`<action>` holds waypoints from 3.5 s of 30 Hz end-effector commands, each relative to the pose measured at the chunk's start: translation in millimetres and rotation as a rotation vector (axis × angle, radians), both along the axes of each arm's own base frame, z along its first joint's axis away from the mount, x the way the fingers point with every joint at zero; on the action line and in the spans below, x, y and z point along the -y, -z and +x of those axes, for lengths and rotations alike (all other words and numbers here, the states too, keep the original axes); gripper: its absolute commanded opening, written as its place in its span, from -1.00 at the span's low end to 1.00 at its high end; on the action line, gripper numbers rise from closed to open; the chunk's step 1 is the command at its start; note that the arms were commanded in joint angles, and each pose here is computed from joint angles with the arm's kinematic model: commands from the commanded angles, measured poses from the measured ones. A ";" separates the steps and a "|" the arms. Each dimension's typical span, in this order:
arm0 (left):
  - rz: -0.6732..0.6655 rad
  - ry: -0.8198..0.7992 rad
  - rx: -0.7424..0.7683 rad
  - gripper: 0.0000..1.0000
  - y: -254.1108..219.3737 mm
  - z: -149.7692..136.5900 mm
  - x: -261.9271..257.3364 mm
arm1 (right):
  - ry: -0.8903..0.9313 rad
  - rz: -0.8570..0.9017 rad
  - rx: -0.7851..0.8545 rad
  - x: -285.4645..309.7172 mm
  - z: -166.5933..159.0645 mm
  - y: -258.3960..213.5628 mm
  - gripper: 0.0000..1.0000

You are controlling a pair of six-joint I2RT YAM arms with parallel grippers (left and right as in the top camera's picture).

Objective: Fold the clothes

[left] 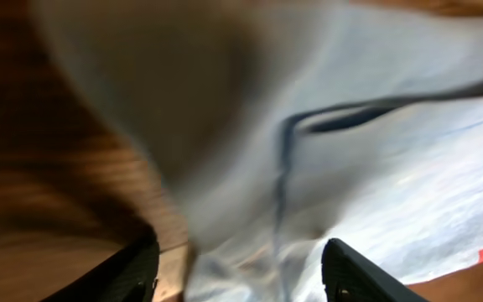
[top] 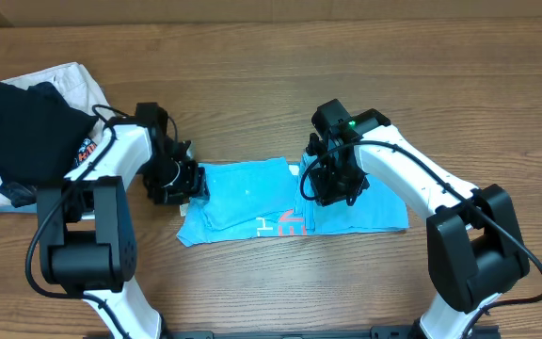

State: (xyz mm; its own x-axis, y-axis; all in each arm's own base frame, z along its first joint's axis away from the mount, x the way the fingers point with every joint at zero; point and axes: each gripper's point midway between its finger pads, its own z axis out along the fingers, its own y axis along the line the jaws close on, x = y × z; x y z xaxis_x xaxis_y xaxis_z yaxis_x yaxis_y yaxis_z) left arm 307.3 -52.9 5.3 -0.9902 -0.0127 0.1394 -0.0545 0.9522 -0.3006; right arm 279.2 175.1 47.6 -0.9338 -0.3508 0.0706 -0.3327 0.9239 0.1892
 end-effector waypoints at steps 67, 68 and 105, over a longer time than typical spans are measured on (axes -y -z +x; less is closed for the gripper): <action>0.220 0.191 0.147 -0.80 -115.3 21.5 137.9 | 0.342 -0.076 0.060 95.3 57.7 -32.4 -0.29; 0.213 0.192 0.149 -0.78 -115.4 21.8 139.4 | 0.342 -0.077 0.060 95.3 57.7 -32.4 -0.28; 0.336 -0.090 0.312 0.15 -116.6 111.4 -5.1 | -0.212 0.066 0.228 -72.3 21.9 -36.5 0.10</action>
State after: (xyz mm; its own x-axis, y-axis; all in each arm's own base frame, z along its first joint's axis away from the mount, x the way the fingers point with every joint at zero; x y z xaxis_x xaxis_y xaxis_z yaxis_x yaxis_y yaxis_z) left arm 415.0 -58.4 123.0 -0.9794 -0.1013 -0.1748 -0.1024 0.9947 -0.0025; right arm 288.5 238.9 79.5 -0.8676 -0.4898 -0.0860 -0.4944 0.8308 0.2557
